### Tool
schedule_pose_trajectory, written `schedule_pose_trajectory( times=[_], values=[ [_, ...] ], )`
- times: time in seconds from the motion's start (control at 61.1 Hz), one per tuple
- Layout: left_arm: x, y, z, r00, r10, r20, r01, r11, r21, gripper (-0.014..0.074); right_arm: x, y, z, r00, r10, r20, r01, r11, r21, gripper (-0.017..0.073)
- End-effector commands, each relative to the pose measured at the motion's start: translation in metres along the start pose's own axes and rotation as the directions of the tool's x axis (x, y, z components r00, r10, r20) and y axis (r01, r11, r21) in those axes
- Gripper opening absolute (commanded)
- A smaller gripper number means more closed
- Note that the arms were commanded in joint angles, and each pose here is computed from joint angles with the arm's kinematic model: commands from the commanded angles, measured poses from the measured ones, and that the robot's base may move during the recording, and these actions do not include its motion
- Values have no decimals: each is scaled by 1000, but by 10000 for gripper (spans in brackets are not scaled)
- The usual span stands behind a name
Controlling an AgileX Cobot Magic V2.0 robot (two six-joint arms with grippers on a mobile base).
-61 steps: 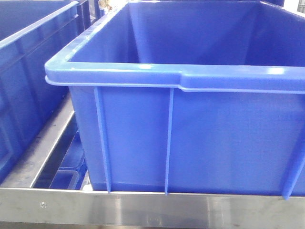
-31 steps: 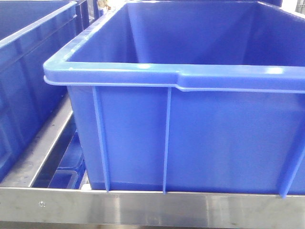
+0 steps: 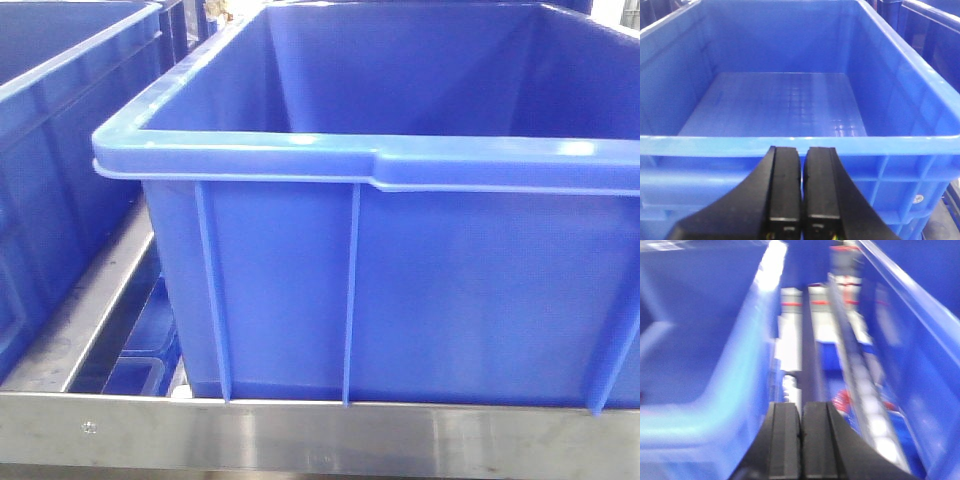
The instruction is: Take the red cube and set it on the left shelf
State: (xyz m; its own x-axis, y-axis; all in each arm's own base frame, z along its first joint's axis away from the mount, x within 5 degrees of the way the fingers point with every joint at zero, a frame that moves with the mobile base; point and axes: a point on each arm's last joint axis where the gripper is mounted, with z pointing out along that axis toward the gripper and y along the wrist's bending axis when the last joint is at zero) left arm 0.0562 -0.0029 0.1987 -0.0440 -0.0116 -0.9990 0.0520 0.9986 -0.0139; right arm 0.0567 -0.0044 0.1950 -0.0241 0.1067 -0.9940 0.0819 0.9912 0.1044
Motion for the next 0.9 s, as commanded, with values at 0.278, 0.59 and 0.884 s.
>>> schedule_pose_trajectory(
  times=[0.278,0.59,0.884],
  values=[
    [-1,0,0,997,-5,79,4,1000,7,101,-18,1,-4,986,-12,166,13,1000,-7,57],
    [-1,0,0,997,-5,79,4,1000,7,101,-17,1,-4,987,-12,157,13,1000,-7,57],
    [-1,0,0,997,-5,79,4,1000,7,101,-17,1,-4,987,-12,157,13,1000,-7,57]
  ],
)
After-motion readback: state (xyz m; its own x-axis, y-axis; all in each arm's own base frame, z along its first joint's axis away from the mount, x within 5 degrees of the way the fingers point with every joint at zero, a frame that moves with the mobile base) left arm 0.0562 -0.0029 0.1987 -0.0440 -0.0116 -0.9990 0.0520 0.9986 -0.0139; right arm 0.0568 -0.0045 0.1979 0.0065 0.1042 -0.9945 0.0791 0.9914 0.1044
